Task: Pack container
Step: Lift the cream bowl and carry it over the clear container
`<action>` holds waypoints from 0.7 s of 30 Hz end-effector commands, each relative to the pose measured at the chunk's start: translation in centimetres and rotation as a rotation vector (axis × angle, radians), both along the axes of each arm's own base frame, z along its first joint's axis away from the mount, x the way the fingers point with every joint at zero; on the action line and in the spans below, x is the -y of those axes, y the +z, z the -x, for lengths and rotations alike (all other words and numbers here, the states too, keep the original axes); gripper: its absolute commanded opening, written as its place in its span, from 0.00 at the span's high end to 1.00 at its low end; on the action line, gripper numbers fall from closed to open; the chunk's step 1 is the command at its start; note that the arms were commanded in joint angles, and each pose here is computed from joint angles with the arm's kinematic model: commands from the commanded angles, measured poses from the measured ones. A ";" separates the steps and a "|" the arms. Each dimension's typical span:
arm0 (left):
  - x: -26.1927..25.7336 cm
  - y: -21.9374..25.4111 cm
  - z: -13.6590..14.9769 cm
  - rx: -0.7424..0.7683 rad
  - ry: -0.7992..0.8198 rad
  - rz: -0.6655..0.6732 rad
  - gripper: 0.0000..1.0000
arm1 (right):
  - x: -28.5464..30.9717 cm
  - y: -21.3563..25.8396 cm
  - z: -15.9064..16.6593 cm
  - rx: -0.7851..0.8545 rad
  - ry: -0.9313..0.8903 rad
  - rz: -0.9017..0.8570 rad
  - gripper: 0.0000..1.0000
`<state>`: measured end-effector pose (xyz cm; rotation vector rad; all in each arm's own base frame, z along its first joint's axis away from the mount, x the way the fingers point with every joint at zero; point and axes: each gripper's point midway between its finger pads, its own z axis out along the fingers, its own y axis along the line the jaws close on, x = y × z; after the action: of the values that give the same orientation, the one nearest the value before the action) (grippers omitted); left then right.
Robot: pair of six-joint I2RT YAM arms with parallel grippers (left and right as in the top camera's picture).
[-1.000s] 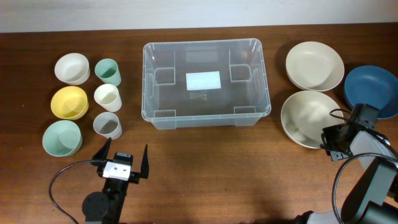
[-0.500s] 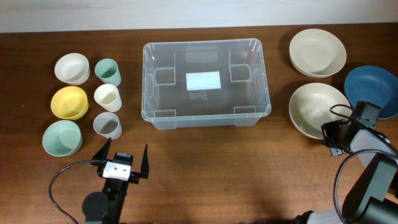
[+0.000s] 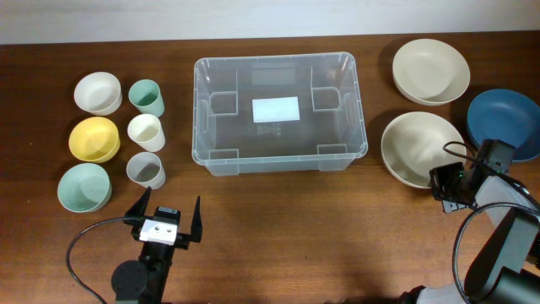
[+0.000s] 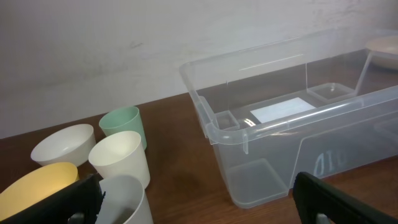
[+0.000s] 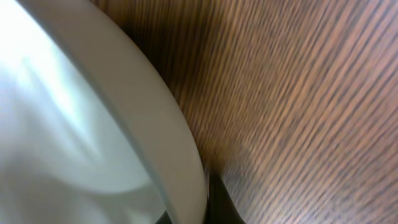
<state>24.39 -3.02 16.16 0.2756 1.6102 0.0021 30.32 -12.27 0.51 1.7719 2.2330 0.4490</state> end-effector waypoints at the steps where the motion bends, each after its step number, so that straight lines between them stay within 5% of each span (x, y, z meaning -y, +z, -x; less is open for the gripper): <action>1: -0.1 -0.2 0.0 0.002 0.006 -0.017 0.00 | -0.9 2.1 -0.4 0.077 0.035 -0.016 0.96; 13: -0.1 -0.2 0.0 0.002 0.007 -0.017 0.00 | -2.9 16.0 -2.3 0.523 0.169 0.105 0.96; 21: -0.1 -0.2 0.0 0.002 0.006 -0.017 0.00 | -9.7 23.6 -5.3 0.828 0.331 0.050 0.96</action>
<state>24.40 -2.98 16.16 0.2738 1.6105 0.0039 34.99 -6.60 22.23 1.0146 1.8598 0.8168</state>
